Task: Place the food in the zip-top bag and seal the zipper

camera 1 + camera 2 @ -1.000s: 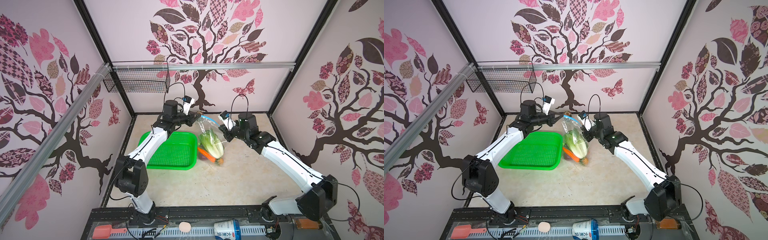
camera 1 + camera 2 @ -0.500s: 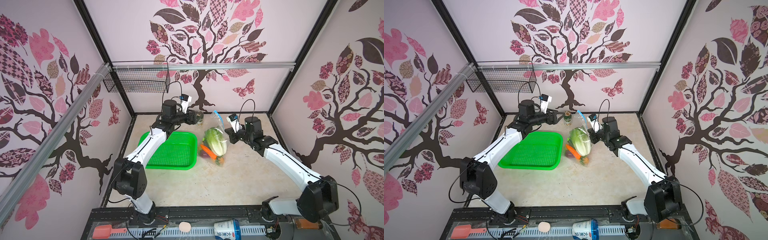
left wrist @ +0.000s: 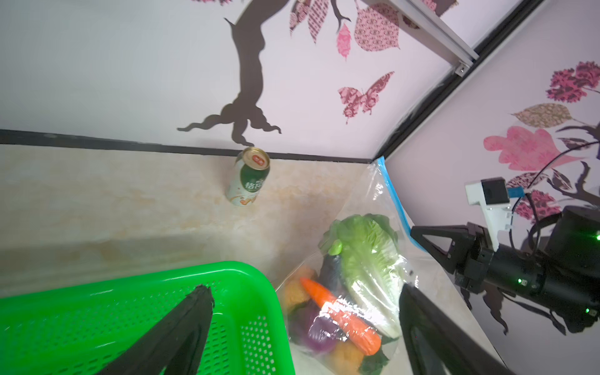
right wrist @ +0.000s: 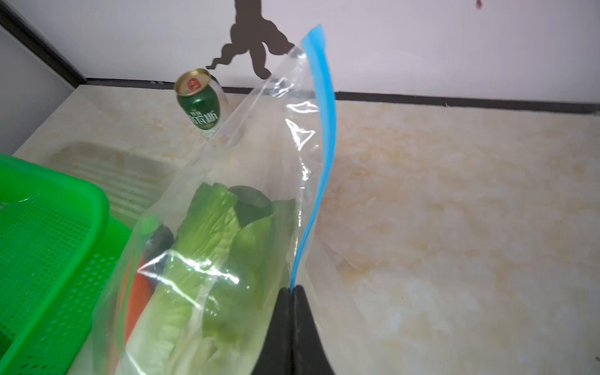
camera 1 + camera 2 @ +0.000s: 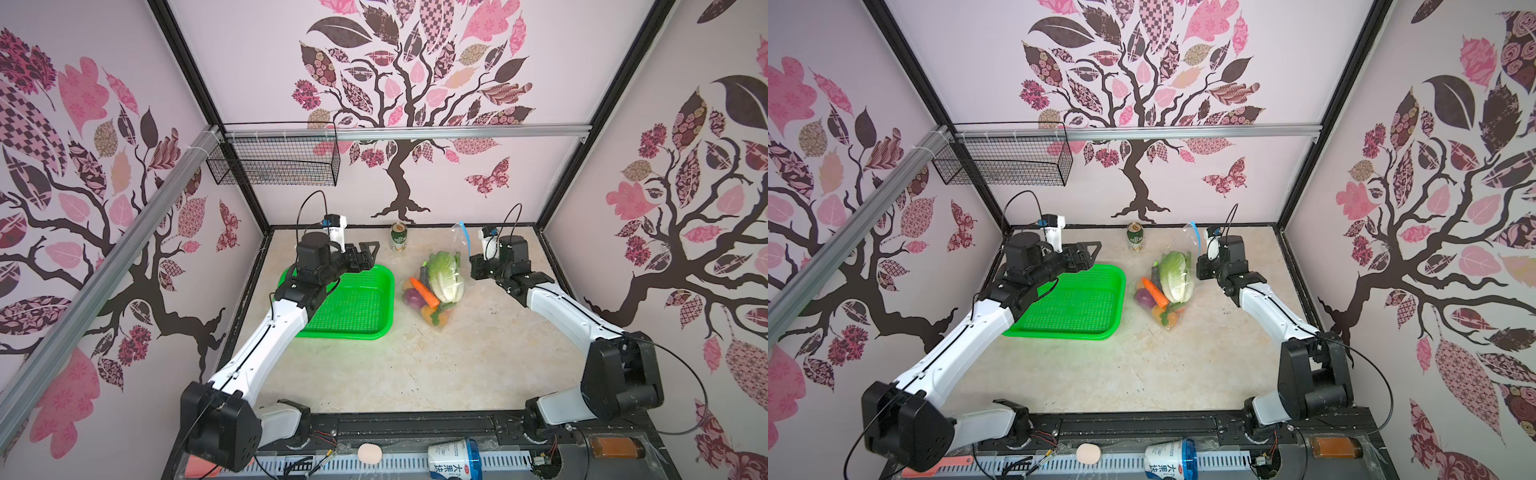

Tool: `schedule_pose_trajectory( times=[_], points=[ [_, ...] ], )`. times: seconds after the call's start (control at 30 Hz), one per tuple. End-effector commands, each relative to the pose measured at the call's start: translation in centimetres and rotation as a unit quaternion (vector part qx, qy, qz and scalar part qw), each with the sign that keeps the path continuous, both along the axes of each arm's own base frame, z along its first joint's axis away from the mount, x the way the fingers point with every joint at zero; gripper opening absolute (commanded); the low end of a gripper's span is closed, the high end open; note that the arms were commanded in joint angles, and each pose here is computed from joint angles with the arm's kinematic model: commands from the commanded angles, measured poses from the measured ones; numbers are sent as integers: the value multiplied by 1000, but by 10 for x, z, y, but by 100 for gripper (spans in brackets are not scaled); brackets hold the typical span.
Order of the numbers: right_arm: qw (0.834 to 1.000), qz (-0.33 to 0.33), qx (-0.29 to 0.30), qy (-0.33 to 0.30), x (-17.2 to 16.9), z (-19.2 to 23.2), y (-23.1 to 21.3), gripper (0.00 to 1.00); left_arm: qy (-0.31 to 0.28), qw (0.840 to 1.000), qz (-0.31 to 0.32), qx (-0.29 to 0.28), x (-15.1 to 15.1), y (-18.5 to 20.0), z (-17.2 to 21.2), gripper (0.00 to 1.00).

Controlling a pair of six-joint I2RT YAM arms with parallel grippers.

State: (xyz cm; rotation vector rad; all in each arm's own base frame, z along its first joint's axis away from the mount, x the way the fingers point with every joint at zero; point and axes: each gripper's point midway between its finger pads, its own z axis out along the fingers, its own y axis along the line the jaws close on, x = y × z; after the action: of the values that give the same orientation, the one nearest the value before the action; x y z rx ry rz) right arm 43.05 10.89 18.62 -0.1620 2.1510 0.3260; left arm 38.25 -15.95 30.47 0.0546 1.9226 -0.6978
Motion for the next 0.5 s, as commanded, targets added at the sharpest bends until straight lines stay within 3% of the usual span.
schedule_pose_trajectory(
  times=[0.0, 0.2, 0.33, 0.4, 0.47],
  points=[
    [998, -63, 19, 10, 13, -16, -20, 0, 24, 996, 80, 21, -13, 37, -27, 94],
    [993, -104, 56, 27, 29, -45, -53, 0, 19, 988, 147, 55, -42, 74, -41, 98],
    [990, -133, 43, 26, 39, -49, -74, 0, 6, 984, 165, 67, -49, 85, -39, 98],
    [988, -150, 21, 22, 42, -44, -84, 22, 8, 983, 167, 77, -50, 88, -41, 98],
    [987, -162, 2, 13, 41, -34, -92, 52, 15, 981, 171, 91, -48, 93, -45, 98]
  ],
)
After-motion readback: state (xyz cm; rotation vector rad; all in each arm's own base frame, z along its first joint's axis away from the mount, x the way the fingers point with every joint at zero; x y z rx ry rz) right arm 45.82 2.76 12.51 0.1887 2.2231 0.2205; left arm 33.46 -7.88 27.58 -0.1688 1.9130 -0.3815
